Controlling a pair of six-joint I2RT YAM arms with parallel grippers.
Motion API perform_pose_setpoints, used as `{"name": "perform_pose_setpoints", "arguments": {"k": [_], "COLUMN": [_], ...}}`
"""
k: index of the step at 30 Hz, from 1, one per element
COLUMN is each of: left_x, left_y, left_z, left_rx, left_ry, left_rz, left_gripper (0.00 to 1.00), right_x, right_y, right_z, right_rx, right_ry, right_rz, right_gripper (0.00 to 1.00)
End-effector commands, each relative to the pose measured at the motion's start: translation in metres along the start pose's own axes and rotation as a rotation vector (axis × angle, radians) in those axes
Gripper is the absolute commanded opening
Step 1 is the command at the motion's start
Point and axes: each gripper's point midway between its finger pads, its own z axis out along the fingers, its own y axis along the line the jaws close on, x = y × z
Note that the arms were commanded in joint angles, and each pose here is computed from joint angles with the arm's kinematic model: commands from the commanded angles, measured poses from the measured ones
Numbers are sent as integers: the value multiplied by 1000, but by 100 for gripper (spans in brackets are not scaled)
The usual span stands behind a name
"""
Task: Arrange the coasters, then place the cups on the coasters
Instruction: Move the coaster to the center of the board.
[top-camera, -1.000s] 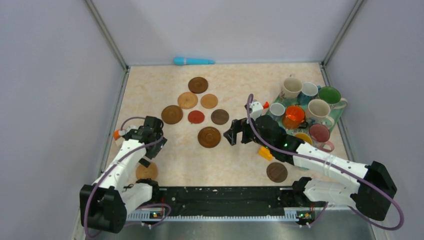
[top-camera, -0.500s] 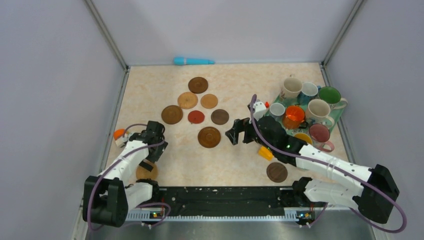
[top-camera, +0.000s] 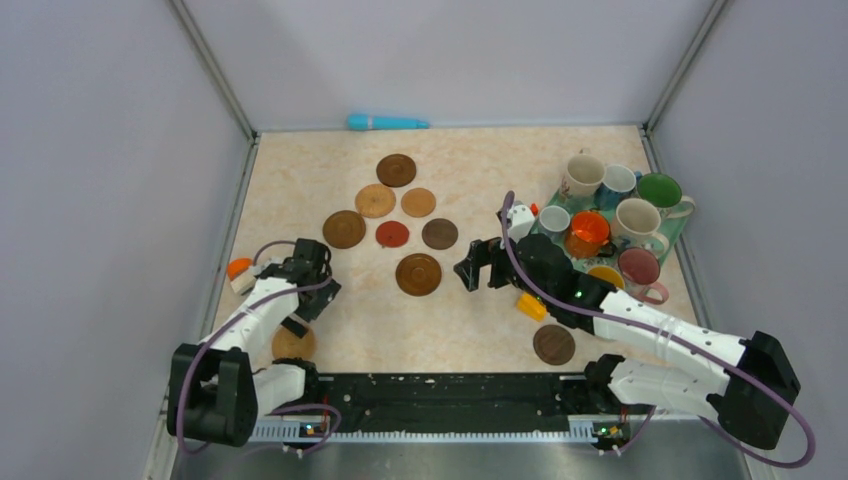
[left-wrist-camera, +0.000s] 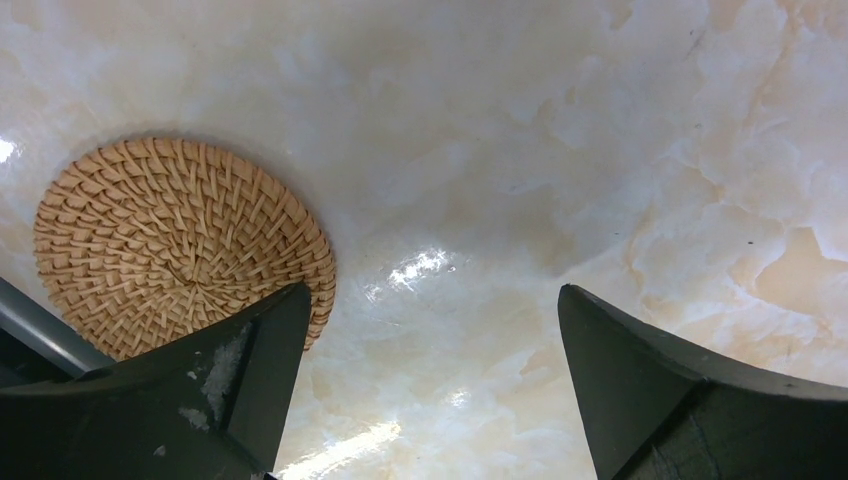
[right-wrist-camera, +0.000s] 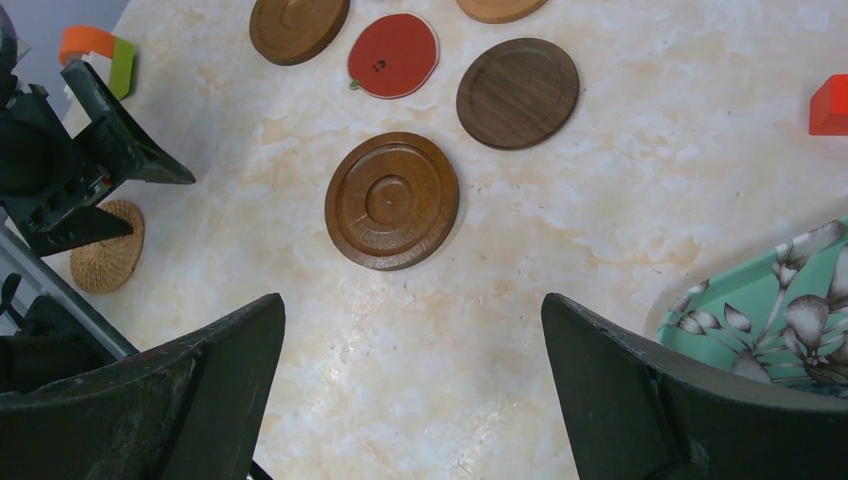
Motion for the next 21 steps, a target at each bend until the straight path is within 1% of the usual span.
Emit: {"name": "perform_pose_setpoints", "arguments": {"k": [1, 5, 13, 17, 18, 21], "left_x": [9, 16, 23, 27, 32, 39], "left_y": [-40, -54, -78, -83, -86, -95], "left_z": [-4, -10, -21, -24, -27, -34], "left_rx": [167, 249, 408, 445, 466, 533], "left_ry": [77, 119, 130, 139, 165, 190], "left_rz": [18, 48, 131, 149, 158, 183], "left_gripper": [99, 98, 93, 91, 90, 90], "right_x": [-28, -27, -29, -26, -27, -27], "right_y": [5, 3, 5, 5, 5, 3], "right_z": [-3, -1, -3, -3, -3, -4], "right_rx": [-9, 5, -1, -5, -5, 0], "right_ry": [-73, -68, -76, -75, -76, -76], "right_rz": [6, 1, 18, 29, 30, 30], "right_gripper": [99, 99, 99, 99, 99, 99]}}
